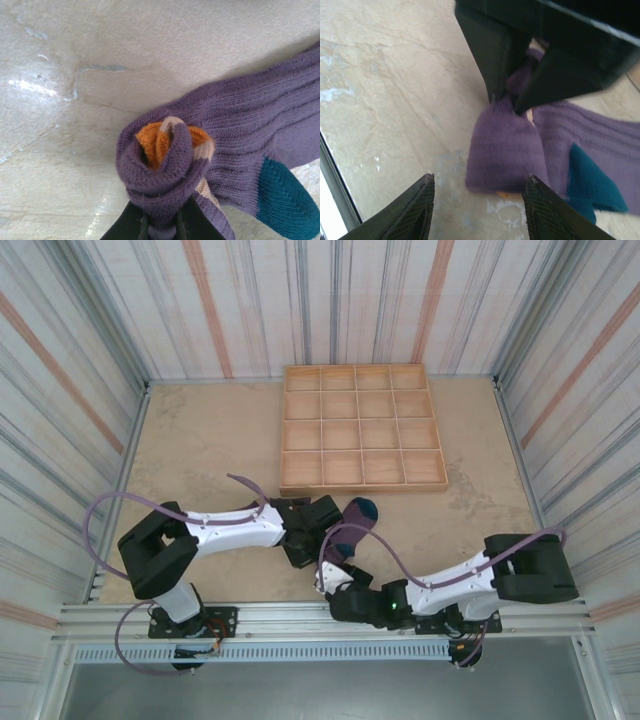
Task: Roll the socks
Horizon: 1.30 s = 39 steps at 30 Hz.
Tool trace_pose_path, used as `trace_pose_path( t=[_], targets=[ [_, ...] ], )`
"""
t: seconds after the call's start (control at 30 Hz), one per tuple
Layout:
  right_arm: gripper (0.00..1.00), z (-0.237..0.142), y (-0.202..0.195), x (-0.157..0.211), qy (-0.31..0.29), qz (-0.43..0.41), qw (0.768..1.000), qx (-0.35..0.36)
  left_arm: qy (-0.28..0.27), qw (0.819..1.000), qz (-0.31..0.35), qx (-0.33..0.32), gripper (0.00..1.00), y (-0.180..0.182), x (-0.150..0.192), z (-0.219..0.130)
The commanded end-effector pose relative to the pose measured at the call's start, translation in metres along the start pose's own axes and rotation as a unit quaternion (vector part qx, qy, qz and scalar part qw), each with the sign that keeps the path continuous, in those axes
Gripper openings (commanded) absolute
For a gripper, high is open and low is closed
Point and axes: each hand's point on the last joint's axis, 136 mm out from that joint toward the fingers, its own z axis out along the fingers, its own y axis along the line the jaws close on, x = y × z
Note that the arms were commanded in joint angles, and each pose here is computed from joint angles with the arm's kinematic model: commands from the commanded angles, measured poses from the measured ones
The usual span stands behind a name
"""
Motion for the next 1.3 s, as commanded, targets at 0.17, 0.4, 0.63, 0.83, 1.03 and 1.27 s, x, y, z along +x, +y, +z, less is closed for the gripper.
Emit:
trace_pose_path(
  t=[0.17, 0.4, 0.63, 0.83, 1.03, 1.27],
  targets=[
    [0.49, 0.014, -0.002, -0.016, -0.017, -0.043, 0.998, 0.052, 0.017, 1.000, 0.004, -0.015, 0.00, 0.005, 0.002, 0.005],
    [0.43, 0.026, -0.005, 0.003, 0.014, -0.029, 0.998, 0.062, 0.020, 1.000, 0.001, -0.010, 0.00, 0.008, 0.000, 0.006],
    [0.18, 0.032, -0.003, 0.012, 0.030, -0.013, 0.997, 0.064, 0.028, 1.000, 0.006, -0.008, 0.00, 0.006, 0.002, 0.009],
    [0.00, 0.032, -0.002, 0.023, 0.043, 0.016, 0.998, 0.042, 0.030, 1.000, -0.004, 0.006, 0.22, 0.003, 0.000, 0.009],
    [0.00, 0.030, -0.002, 0.033, 0.050, 0.051, 0.997, 0.011, 0.020, 1.000, -0.004, 0.022, 0.85, -0.006, -0.007, 0.001],
    [0.00, 0.028, -0.006, 0.044, 0.052, 0.129, 0.990, -0.027, -0.009, 1.000, 0.006, 0.022, 0.92, -0.006, -0.027, -0.022]
  ],
)
